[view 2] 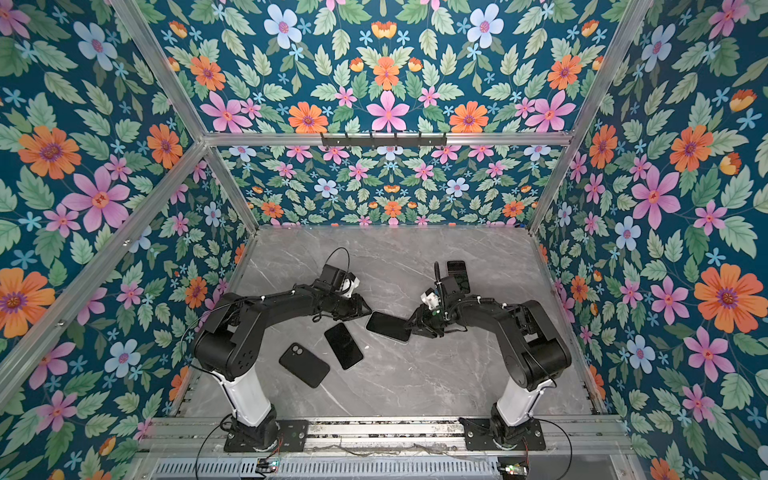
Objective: Put the phone into the phone case
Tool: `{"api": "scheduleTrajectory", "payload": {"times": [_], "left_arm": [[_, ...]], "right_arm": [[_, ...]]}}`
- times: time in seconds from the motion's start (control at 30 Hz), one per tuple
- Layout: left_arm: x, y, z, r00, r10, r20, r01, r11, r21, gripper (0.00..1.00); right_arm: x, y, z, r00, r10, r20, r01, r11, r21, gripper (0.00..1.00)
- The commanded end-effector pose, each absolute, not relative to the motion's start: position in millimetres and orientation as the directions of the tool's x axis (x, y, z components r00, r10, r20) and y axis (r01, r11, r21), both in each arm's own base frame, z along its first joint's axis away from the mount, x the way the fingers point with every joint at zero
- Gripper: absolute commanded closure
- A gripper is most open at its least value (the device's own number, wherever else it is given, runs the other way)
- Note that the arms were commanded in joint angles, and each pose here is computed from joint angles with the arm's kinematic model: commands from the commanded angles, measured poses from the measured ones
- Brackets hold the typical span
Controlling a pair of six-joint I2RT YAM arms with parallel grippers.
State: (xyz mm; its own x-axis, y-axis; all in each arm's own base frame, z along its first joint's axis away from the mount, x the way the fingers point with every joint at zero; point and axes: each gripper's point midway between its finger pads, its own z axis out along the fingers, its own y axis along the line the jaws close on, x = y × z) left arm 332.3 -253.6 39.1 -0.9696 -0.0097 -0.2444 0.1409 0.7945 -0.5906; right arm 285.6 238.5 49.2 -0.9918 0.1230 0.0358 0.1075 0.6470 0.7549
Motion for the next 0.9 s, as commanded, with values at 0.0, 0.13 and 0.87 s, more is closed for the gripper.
{"api": "scheduleTrajectory", "payload": {"times": [0.0, 0.13, 0.87], "left_arm": [[333.5, -249.8, 47.0, -0.965, 0.004, -0.261, 0.158, 0.804, -0.573, 0.59], [324.9, -247.4, 57.5, -0.966, -0.006, -0.258, 0.151, 0.798, -0.584, 0.56], [263.9, -276.5, 46.2, -0.983, -0.005, -0.181, 0.117, 0.749, -0.653, 0.41]], "right_arm": [[278.8, 235.4, 53.1, -0.994, 0.105, 0.031, 0.095, 0.676, 0.731, 0.56], [278.4, 223.2, 66.7, -0.995, 0.092, -0.040, 0.041, 0.733, 0.679, 0.52], [295.1, 242.8, 43.3, -0.985, -0.112, -0.128, -0.168, 0.743, 0.648, 0.34]]}}
